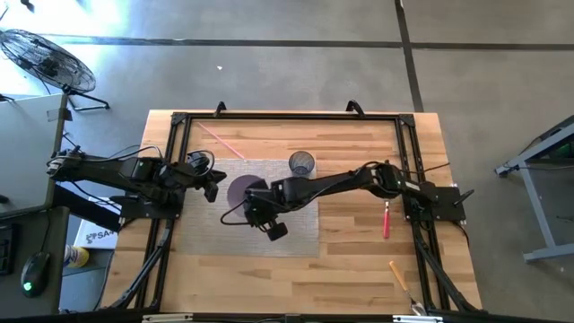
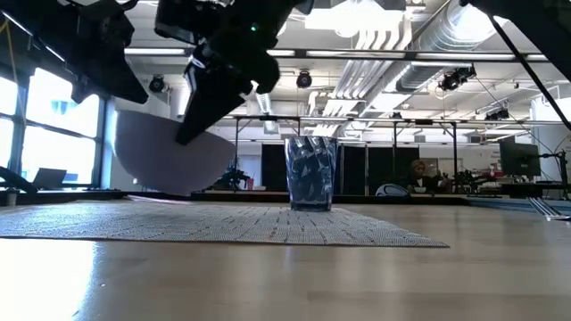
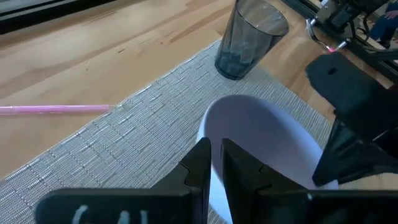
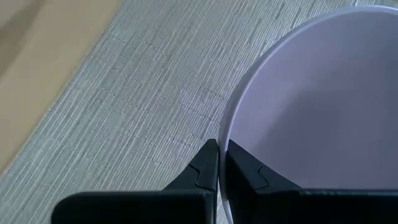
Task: Pick & Place Utensil
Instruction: Put the purple bowl on the gray mat to the bottom left of the blue cup, then put the pink fork into the purple bowl
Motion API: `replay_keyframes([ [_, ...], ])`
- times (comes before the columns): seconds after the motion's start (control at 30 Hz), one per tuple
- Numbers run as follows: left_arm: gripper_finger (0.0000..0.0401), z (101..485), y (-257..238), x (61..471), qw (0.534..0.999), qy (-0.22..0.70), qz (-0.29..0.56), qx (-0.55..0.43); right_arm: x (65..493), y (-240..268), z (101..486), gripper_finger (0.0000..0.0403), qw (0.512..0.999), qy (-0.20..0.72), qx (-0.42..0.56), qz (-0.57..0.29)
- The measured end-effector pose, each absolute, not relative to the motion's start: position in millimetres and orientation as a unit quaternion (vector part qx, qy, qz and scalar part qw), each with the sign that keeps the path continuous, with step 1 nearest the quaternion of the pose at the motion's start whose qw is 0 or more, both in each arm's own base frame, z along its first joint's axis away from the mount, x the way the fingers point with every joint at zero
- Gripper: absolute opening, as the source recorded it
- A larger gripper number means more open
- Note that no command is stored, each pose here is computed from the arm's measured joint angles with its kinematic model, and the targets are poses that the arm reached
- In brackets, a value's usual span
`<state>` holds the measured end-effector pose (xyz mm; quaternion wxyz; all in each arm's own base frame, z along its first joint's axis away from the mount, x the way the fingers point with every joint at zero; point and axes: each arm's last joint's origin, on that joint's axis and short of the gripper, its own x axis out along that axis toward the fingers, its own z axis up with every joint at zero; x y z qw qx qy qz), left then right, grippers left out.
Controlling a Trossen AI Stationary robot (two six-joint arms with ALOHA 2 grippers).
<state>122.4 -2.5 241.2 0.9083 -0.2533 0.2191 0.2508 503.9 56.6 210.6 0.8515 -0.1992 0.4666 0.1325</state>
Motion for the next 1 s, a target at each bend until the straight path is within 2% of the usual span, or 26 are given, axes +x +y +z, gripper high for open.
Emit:
replay_keyframes([
  [0.17, 0.0034, 240.7, -4.3, 122.8, 0.909, 0.232, 0.224, -0.263, 503.5, 52.4, 197.4, 0.0007, 0.838, 0.492, -0.201, 0.125],
  [0.5, 0.0034, 240.0, -5.3, 122.7, 0.909, 0.243, 0.209, -0.268, 503.8, 53.4, 200.4, 0.003, 0.84, 0.484, -0.208, 0.129],
  [0.8, 0.0034, 240.0, -5.3, 122.7, 0.909, 0.243, 0.209, -0.268, 508.0, 56.0, 203.3, 0.0077, 0.851, 0.464, -0.223, 0.106],
  [1.0, 0.0034, 240.0, -5.3, 122.7, 0.908, 0.243, 0.209, -0.268, 507.3, 70.8, 211.3, 0.0132, 0.856, 0.449, -0.234, 0.108],
])
